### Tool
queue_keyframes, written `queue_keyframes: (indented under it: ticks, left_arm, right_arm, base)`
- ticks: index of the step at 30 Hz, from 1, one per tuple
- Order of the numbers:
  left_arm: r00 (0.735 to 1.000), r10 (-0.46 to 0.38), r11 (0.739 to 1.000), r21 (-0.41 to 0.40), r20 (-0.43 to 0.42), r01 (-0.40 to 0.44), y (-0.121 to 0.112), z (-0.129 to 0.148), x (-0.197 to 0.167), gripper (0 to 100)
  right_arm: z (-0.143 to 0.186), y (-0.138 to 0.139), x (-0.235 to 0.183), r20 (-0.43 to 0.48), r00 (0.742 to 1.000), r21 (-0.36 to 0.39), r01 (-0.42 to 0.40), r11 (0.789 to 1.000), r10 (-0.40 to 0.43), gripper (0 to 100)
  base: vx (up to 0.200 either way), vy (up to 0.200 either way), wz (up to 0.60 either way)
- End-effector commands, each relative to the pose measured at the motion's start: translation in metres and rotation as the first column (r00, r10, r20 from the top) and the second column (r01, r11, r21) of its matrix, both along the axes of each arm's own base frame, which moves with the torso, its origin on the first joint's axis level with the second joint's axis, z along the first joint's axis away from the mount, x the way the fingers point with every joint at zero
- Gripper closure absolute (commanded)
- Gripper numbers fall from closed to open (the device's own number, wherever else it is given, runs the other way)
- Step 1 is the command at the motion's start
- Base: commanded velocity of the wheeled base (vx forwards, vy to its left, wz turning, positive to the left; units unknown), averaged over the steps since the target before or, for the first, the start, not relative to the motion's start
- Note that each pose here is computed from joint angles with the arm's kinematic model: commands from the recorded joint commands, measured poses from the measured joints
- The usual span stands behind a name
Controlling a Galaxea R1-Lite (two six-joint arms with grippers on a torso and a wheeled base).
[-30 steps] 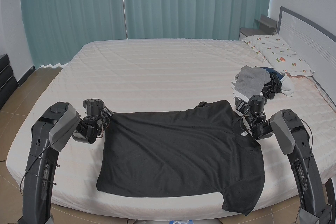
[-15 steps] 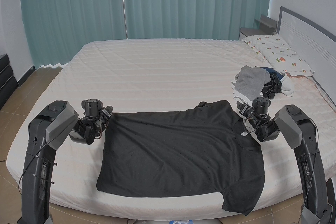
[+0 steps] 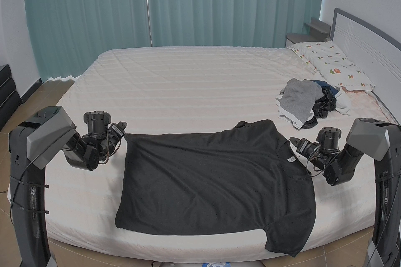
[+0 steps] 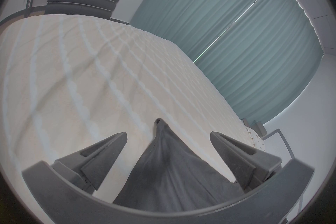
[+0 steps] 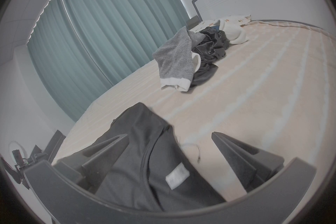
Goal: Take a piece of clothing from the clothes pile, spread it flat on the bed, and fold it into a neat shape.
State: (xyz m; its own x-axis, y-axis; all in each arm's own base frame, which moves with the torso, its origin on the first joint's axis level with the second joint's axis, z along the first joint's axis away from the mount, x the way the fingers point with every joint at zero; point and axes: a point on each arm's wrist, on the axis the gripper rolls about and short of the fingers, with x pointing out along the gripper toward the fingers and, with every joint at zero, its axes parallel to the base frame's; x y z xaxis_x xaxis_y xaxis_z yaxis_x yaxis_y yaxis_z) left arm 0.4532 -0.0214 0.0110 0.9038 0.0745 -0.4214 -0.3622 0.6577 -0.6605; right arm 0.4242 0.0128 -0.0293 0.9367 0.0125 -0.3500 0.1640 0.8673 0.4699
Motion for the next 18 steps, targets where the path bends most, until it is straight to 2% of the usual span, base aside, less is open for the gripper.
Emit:
queue_keyframes:
  ticks: [1,2,3,5,7,8,9,11,14,17,18]
  left_arm:
    - [0.991,-0.062,0.997,-0.043,-0.123,0.057,-0.007,0.050,-0.132,0]
    - [0.990,-0.063,0.997,-0.046,-0.126,0.058,-0.007,0.050,-0.134,0]
    - [0.987,-0.073,0.993,-0.097,-0.145,0.060,-0.013,0.050,-0.156,0]
    - [0.986,-0.096,0.985,-0.155,-0.138,0.075,-0.020,0.053,-0.172,0]
    - [0.982,-0.122,0.979,-0.183,-0.143,0.094,-0.025,0.053,-0.186,0]
    - [0.970,-0.167,0.972,-0.195,-0.177,0.132,-0.032,0.047,-0.202,0]
    - [0.961,-0.189,0.968,-0.204,-0.202,0.147,-0.035,0.042,-0.211,0]
    - [0.951,-0.210,0.963,-0.214,-0.228,0.161,-0.038,0.038,-0.218,0]
    - [0.935,-0.238,0.946,-0.281,-0.264,0.162,-0.043,0.027,-0.222,0]
    - [0.921,-0.260,0.940,-0.293,-0.289,0.174,-0.044,0.017,-0.220,0]
    - [0.918,-0.261,0.941,-0.292,-0.297,0.173,-0.045,0.013,-0.219,0]
  right_arm:
    - [0.061,-0.008,-0.171,-0.074,0.995,0.170,-0.059,0.984,0.073,0]
    - [0.060,-0.008,-0.173,-0.081,0.994,0.172,-0.058,0.983,0.072,0]
    - [0.056,-0.008,-0.187,-0.127,0.990,0.201,-0.039,0.979,0.065,0]
    - [0.052,-0.011,-0.195,-0.146,0.988,0.242,-0.021,0.970,0.058,0]
    - [0.050,-0.013,-0.200,-0.154,0.986,0.292,-0.015,0.956,0.063,0]
    - [0.048,-0.016,-0.202,-0.173,0.982,0.352,-0.014,0.936,0.080,0]
    - [0.047,-0.016,-0.204,-0.183,0.979,0.373,-0.014,0.928,0.089,0]
    - [0.047,-0.017,-0.205,-0.186,0.978,0.385,-0.017,0.923,0.095,0]
    - [0.044,-0.018,-0.208,-0.212,0.973,0.393,-0.001,0.920,0.092,0]
    - [0.040,-0.024,-0.208,-0.230,0.971,0.412,0.030,0.911,0.072,0]
    - [0.036,-0.025,-0.208,-0.247,0.967,0.421,0.045,0.906,0.066,0]
  base:
    - [0.000,0.000,0.00]
    - [0.000,0.000,0.00]
    - [0.000,0.000,0.00]
    - [0.000,0.000,0.00]
    - [-0.200,0.000,0.00]
    - [-0.200,0.000,0.00]
    - [-0.200,0.000,0.00]
    - [-0.200,0.000,0.00]
    - [-0.200,0.000,0.00]
    - [-0.200,0.000,0.00]
    - [0.000,0.000,0.00]
